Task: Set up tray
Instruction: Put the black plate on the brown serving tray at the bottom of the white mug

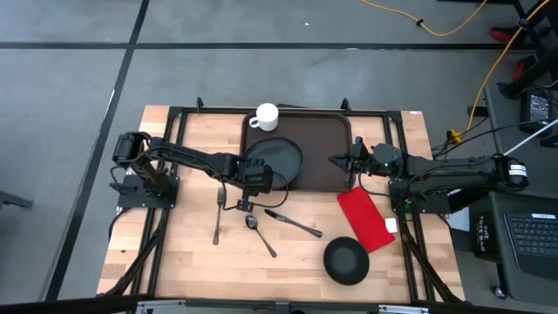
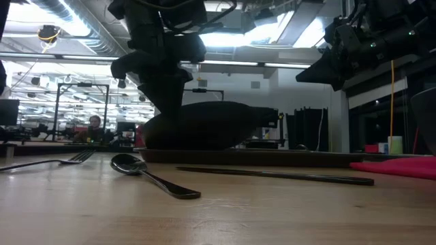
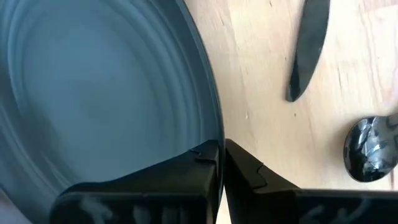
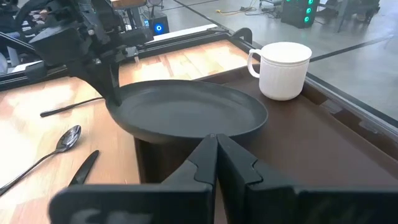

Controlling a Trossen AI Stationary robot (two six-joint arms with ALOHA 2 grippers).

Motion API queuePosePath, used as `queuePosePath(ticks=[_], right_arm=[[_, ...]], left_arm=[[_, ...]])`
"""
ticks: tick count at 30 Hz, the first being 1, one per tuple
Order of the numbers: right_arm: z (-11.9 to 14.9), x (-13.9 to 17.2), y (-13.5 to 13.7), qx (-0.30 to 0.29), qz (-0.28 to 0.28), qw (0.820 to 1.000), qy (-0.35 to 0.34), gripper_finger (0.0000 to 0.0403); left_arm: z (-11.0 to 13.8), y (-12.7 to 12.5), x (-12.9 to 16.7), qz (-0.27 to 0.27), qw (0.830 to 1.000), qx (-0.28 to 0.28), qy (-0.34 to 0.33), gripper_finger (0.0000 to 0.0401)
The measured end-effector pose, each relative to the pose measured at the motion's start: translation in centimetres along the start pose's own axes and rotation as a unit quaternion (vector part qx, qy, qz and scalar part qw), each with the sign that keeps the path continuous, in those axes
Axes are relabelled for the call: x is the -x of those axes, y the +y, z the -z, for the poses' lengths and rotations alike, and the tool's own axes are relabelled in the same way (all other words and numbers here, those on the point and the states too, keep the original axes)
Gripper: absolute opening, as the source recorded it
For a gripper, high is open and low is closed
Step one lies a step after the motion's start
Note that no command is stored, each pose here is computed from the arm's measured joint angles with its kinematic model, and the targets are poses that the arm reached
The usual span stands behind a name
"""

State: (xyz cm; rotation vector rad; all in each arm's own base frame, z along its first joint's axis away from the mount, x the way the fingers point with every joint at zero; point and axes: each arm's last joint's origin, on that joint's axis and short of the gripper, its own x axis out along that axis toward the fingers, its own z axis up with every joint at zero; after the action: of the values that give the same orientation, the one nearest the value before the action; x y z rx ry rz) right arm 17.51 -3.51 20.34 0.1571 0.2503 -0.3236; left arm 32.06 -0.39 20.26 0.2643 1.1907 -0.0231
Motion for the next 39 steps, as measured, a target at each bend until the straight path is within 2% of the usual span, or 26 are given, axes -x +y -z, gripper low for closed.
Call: queuePosePath(ticks=[39], right_arm=[[0.00,0.00,0.00,0.000,0.000,1.000,0.000,0.0014]], left_arm=[[0.23,0.65,-0.08,-0.004,0.999,0.051,0.006,0.0004]])
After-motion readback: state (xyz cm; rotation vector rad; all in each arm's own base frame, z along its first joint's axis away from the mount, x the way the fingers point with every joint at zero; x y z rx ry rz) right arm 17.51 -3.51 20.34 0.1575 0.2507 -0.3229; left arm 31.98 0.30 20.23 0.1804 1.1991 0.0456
